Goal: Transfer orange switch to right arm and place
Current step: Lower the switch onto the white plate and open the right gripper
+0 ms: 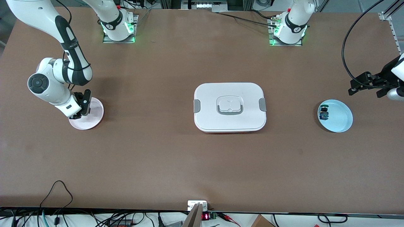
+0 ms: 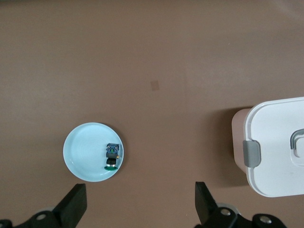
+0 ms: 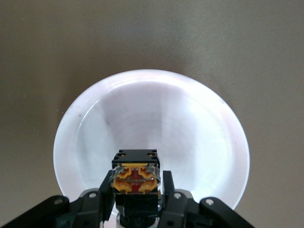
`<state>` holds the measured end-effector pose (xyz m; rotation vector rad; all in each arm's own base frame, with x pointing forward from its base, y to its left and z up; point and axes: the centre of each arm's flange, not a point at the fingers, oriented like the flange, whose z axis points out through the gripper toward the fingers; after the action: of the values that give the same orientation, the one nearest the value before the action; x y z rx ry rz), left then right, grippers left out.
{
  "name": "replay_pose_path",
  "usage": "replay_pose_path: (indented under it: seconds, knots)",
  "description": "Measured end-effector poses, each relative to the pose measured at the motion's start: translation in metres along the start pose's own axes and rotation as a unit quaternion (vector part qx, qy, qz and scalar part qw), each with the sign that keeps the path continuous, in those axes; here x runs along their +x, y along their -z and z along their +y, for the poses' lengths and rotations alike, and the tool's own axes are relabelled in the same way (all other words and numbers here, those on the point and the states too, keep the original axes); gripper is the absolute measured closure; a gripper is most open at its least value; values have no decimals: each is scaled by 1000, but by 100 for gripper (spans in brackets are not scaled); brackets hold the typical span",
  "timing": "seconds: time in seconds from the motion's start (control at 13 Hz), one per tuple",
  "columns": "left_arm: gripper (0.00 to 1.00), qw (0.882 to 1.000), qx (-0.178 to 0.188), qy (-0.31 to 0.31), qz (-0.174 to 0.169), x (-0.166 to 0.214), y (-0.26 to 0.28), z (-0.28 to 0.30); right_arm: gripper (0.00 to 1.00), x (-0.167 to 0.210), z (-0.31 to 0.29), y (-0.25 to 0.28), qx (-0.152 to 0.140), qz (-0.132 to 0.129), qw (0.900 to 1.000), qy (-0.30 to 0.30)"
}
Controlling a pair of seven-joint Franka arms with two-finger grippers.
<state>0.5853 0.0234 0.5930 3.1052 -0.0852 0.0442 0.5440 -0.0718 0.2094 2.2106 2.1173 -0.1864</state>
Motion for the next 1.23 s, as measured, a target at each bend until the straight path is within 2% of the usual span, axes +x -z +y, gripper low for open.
replay_pose_path:
  seconds: [0.39,0.69,0.77,1.0,1.16,1.23]
  knots:
    - [0,1000,10,4,-10,3,-10,-8,57,2,-3,-19,-3,-2,1000,2]
    - [0,1000,18,20,9,3,10,-30,57,8,-3,-25,-2,3,1000,4]
    - [0,1000,18,22,9,2,10,-31,51,10,-3,-25,-2,11,1000,-4]
    - [0,1000,18,18,6,5,6,-28,18,19,-2,-15,0,43,998,-35]
    - [0,1000,18,18,3,6,2,-28,0,19,3,12,-3,59,997,-46]
    - [0,1000,18,18,2,6,1,-28,0,17,6,31,-2,65,997,-48]
